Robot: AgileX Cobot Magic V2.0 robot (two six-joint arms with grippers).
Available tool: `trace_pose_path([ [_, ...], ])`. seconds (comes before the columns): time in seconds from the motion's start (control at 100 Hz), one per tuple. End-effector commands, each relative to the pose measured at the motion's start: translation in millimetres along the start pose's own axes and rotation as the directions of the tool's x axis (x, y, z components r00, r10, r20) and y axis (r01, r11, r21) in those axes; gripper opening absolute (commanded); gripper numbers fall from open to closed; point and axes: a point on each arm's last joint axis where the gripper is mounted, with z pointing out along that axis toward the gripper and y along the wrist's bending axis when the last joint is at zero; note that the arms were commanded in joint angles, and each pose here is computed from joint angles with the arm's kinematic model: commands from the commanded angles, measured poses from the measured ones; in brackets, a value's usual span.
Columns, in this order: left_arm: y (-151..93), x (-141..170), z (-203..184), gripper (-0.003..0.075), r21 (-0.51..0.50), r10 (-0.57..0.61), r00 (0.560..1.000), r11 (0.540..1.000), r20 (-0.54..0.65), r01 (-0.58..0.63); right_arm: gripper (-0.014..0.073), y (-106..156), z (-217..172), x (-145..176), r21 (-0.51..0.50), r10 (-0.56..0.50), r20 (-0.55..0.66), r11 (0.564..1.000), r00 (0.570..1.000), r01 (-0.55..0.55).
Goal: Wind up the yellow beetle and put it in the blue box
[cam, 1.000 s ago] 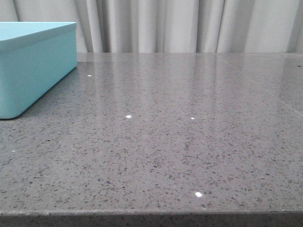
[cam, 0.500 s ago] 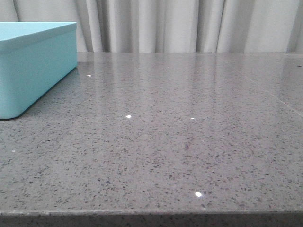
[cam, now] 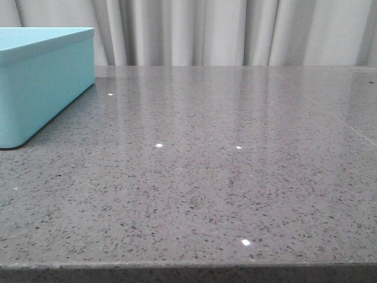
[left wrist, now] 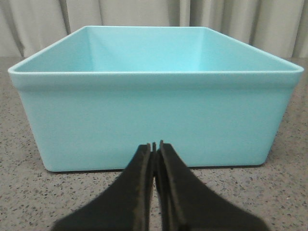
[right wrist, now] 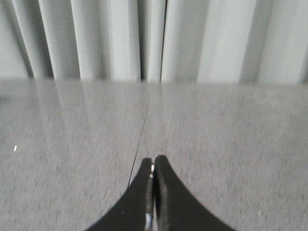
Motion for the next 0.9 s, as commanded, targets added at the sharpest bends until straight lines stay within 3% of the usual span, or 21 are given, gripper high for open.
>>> trace_pose_path([
  [0.0,1,-2,-2,-0.0019,0.000,-0.015,0.996,1.000,0.087,0.015,-0.0058,2,-3,-10,-0.015,-0.019,0.214,1.000,0.977,0.023],
  [0.15,1,-2,-2,-0.0019,0.000,-0.015,0.996,1.000,0.087,0.015,-0.0058,-2,-7,9,0.035,-0.031,0.265,0.999,0.964,0.023],
  [0.52,1,-2,-2,-0.0019,0.000,-0.015,0.996,1.000,0.087,0.015,-0.0058,-12,-8,65,0.114,-0.009,0.179,0.993,0.984,-0.012],
  [0.89,1,-2,-2,-0.0018,0.000,-0.015,0.996,1.000,0.087,0.015,-0.0058,-14,-10,76,0.147,0.003,0.068,0.989,0.998,-0.013],
])
